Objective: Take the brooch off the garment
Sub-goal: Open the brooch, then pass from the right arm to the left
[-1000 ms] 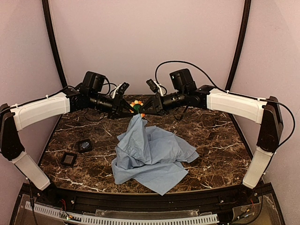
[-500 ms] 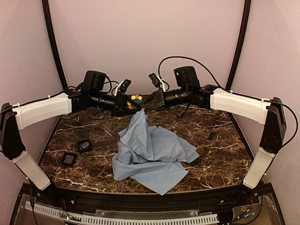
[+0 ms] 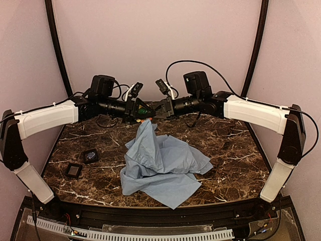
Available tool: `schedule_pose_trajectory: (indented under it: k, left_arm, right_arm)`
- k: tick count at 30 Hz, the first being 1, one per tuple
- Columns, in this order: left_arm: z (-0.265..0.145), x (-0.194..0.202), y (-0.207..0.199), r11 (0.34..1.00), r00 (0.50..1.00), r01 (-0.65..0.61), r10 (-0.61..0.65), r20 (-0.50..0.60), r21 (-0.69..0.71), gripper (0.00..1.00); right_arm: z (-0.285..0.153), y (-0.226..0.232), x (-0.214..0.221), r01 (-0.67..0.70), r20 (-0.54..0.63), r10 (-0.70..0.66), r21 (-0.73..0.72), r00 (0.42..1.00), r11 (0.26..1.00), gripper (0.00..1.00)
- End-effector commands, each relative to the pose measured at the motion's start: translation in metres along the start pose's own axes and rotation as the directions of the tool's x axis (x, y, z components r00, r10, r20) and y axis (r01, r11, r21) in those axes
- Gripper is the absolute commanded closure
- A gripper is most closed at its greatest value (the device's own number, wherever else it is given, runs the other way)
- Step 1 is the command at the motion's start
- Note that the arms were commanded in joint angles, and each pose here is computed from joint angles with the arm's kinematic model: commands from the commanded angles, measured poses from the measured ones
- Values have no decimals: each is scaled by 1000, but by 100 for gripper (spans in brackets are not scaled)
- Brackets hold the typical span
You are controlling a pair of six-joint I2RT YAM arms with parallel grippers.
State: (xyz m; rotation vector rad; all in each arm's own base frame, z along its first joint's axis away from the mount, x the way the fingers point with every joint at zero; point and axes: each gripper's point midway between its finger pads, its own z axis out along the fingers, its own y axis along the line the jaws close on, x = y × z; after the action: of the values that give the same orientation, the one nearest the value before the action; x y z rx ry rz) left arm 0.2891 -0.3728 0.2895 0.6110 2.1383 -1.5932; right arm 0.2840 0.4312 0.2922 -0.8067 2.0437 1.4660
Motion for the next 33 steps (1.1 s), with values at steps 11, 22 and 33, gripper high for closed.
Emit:
schedule_pose_trajectory:
  k: [11,22,33]
  left_arm:
    - [-49,5,1,992,996,-39,48,71,-121,34]
    - [-46,7,-1,997,998,-29,33,60,-78,66]
    - [-47,2,-2,996,995,-25,32,92,-81,99]
  right_arm:
    - [-9,11,-18,48,61,-49,11,997,999,100]
    - [-9,11,-17,41,56,-42,21,998,999,100]
    - [-12,16,-15,30,65,-30,-4,997,1000,78]
